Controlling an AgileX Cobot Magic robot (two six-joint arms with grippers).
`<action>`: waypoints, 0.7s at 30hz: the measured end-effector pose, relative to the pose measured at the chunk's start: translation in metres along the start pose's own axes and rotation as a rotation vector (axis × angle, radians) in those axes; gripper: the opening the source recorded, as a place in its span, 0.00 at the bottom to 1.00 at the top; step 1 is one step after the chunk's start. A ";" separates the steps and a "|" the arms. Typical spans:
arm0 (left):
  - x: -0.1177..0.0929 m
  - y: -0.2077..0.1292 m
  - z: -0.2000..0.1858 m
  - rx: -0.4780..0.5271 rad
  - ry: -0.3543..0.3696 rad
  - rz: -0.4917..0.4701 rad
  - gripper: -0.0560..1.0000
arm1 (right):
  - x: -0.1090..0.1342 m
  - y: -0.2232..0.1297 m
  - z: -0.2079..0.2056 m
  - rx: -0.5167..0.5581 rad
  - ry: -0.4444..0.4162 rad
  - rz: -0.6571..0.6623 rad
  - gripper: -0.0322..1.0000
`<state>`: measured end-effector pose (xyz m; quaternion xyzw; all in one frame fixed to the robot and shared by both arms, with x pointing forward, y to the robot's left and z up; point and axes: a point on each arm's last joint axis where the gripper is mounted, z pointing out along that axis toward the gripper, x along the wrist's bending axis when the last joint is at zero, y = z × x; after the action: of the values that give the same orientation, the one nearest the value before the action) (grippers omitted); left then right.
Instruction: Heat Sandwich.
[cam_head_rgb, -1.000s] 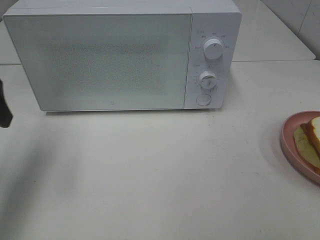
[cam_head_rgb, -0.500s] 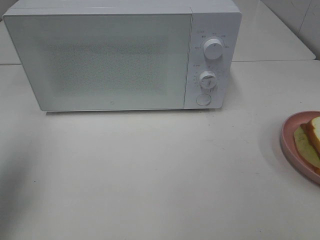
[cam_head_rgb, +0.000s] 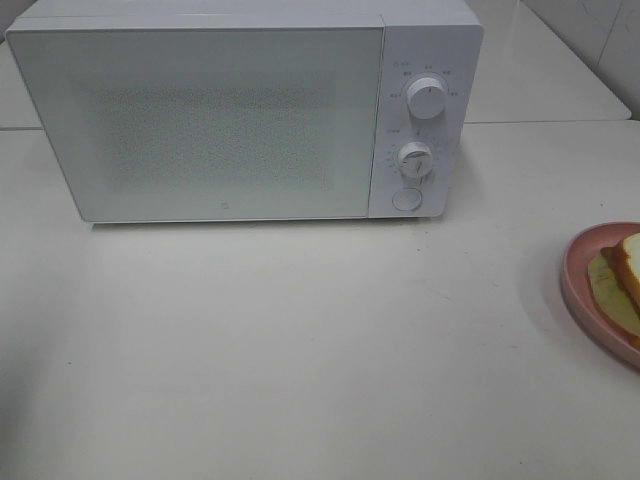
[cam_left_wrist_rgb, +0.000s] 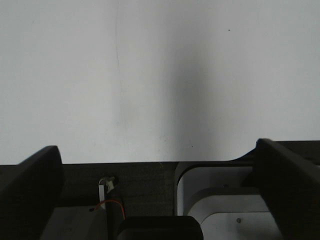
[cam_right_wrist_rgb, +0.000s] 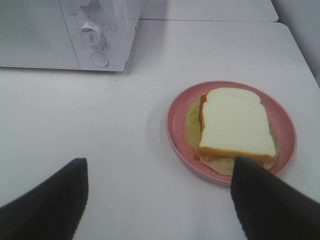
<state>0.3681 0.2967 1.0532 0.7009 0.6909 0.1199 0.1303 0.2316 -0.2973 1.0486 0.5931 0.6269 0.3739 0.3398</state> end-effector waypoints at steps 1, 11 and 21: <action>0.000 -0.004 -0.001 -0.024 0.000 0.000 0.97 | 0.000 0.000 0.000 0.000 0.000 0.000 0.77; 0.001 -0.044 -0.005 -0.203 0.002 0.003 0.97 | 0.000 0.000 0.000 0.000 0.000 0.000 0.77; 0.002 -0.072 -0.022 -0.363 -0.001 0.004 0.97 | 0.000 0.000 0.000 0.000 0.000 0.000 0.77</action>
<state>0.2926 0.2996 1.0486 0.6672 0.6566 0.2425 0.2549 0.2316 -0.2973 1.0486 0.5931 0.6269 0.3739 0.3398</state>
